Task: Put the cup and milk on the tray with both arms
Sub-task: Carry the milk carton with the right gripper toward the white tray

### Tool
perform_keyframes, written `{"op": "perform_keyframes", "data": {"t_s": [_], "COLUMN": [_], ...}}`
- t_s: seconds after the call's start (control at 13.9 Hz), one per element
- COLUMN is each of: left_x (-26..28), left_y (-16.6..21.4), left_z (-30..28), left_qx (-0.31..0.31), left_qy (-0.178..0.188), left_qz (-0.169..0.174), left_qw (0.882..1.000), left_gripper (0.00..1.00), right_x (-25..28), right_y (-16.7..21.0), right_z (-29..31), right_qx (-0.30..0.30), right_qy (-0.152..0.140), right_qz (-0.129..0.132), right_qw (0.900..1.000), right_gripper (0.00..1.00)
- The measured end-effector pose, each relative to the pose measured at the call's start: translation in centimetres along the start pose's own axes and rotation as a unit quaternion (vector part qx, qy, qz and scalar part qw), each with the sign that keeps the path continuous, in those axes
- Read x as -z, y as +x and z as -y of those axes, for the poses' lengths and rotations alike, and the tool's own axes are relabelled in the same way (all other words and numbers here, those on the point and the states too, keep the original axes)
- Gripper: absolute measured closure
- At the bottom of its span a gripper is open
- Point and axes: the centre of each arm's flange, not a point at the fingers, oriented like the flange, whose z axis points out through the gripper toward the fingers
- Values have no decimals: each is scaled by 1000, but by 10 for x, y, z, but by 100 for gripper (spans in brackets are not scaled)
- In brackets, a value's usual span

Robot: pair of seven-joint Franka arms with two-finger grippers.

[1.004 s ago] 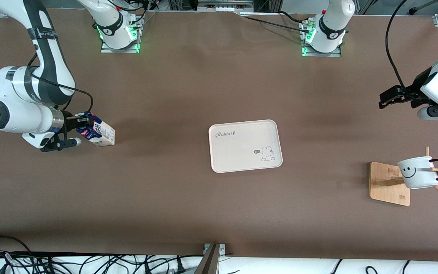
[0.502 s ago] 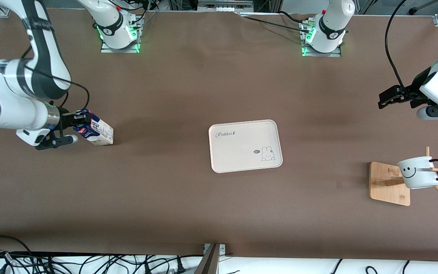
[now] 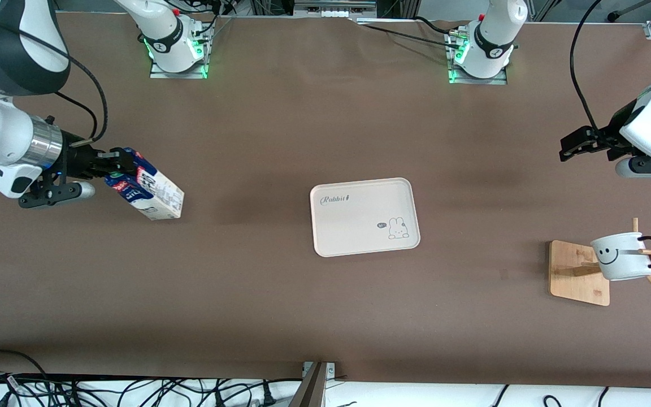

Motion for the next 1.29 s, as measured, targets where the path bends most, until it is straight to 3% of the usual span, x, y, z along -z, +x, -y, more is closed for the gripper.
{"op": "perform_keyframes", "data": {"t_s": [0.22, 0.93, 1.29], "left_x": [0, 5, 6], "left_y": [0, 0, 0], "left_z": [-1, -2, -2], "left_qx": [-1, -1, -1], "left_qy": [0, 0, 0], "left_qz": [0, -6, -6], "left_qw": [1000, 1000, 1000], "left_gripper": [0, 0, 0], "right_x": [-14, -37, -67], "right_y": [0, 3, -6], "right_z": [50, 171, 242], "right_qx": [-11, -35, -106], "right_qy": [-4, -5, 7], "right_qz": [8, -21, -44], "right_qw": [1000, 999, 993], "right_gripper": [59, 59, 59]}}
